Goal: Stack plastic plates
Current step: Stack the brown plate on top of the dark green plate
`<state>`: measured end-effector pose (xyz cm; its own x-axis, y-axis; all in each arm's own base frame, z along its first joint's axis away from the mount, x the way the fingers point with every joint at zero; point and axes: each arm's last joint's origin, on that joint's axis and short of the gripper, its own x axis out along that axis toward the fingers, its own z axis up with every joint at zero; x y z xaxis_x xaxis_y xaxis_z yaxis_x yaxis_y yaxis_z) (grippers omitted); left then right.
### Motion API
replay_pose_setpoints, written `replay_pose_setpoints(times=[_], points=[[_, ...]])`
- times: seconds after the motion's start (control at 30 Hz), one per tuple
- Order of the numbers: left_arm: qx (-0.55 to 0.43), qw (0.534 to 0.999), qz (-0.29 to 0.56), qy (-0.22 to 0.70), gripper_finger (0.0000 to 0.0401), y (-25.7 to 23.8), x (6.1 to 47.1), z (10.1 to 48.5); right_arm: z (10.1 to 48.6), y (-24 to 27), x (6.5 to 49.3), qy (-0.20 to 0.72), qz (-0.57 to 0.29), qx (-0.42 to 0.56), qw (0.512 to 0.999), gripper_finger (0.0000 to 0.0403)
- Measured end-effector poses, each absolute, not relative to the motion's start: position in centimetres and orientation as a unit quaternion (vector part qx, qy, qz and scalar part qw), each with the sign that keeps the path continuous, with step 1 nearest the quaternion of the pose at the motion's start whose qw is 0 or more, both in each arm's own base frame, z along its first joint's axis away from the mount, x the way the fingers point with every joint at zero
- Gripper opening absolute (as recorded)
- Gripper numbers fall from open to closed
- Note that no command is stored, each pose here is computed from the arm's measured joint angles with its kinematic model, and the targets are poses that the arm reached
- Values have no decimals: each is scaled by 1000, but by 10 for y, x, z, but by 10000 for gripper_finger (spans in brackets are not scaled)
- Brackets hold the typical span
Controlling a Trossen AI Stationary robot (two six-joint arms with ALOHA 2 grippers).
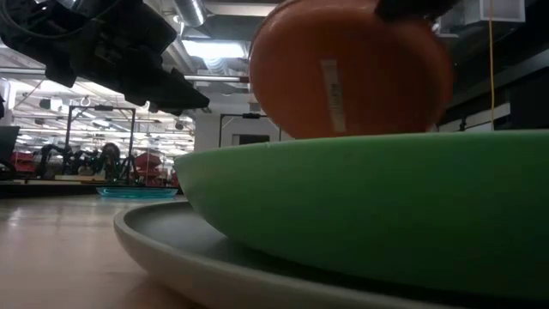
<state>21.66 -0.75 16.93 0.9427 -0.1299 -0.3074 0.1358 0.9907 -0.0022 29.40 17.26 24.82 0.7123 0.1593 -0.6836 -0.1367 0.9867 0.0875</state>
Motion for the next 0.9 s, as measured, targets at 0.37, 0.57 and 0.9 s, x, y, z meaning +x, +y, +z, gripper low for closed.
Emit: replay_pose_setpoints(times=[0.37, 0.57, 0.9], points=[[9, 986, -55, 154, 111, -7, 217, 170, 224, 208, 290, 407, 128, 77, 901, 3], [12, 987, -54, 149, 111, -7, 217, 171, 222, 210, 292, 401, 127, 79, 904, 3], [5, 987, -58, 150, 111, -7, 217, 171, 221, 208, 293, 386, 95, 93, 913, 3]])
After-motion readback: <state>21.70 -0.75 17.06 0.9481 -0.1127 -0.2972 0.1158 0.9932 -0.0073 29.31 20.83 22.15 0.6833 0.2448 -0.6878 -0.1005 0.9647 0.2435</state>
